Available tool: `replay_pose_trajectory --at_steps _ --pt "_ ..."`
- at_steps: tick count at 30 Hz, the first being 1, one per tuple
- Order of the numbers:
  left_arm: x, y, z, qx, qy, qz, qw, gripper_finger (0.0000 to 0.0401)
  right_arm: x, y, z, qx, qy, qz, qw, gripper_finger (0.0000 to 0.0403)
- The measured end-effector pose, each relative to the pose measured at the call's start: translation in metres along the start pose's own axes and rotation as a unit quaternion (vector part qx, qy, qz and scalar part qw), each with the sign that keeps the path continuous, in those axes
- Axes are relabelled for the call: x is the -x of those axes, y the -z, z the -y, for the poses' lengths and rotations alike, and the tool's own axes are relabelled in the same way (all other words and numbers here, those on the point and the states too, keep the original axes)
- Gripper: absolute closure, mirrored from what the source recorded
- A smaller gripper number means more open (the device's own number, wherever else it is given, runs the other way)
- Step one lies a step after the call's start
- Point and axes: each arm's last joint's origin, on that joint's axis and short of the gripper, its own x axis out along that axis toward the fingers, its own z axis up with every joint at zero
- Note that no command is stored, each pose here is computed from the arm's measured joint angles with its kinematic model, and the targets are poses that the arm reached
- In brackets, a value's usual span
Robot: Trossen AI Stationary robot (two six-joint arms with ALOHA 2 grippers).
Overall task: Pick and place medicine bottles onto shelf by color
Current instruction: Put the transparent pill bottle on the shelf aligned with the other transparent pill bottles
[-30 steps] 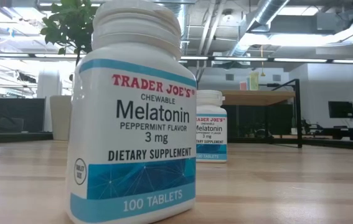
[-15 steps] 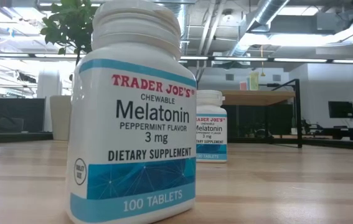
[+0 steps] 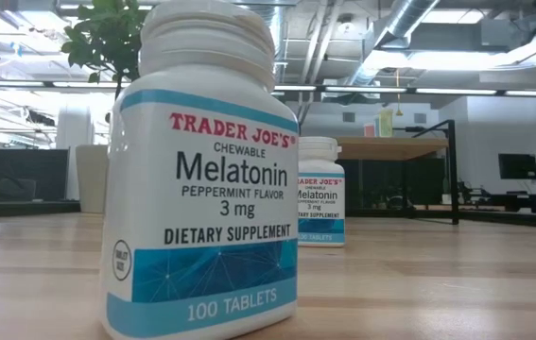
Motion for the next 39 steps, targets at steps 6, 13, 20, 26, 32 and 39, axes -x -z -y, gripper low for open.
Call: replay_pose_trajectory --at_steps 6,13,20,26,32,39 --pt "-0.012 0.003 0.001 -0.005 -0.020 -0.004 1.000 0.0168 0.000 0.000 0.000 0.001 0.000 0.000 1.000 0.0182" --pt "-0.019 0.006 0.002 -0.013 -0.034 -0.005 0.999 0.0168 0.000 0.000 0.000 0.000 -0.001 0.000 1.000 0.0182" --pt "-0.027 0.006 0.004 -0.005 -0.033 -0.008 0.999 0.0168 0.000 0.000 0.000 0.000 0.000 0.000 1.000 0.0182" --pt "-0.030 0.009 0.003 -0.017 -0.035 -0.036 0.999 0.0168 0.000 0.000 0.000 0.000 0.000 -0.001 1.000 0.0182" --pt "-0.037 0.011 0.003 -0.018 -0.044 -0.046 0.998 0.0168 0.000 0.000 0.000 0.000 0.000 -0.001 1.000 0.0182" --pt "-0.038 0.008 0.002 -0.009 -0.037 -0.045 0.998 0.0168 0.000 0.000 0.000 0.000 0.000 -0.001 1.000 0.0182"
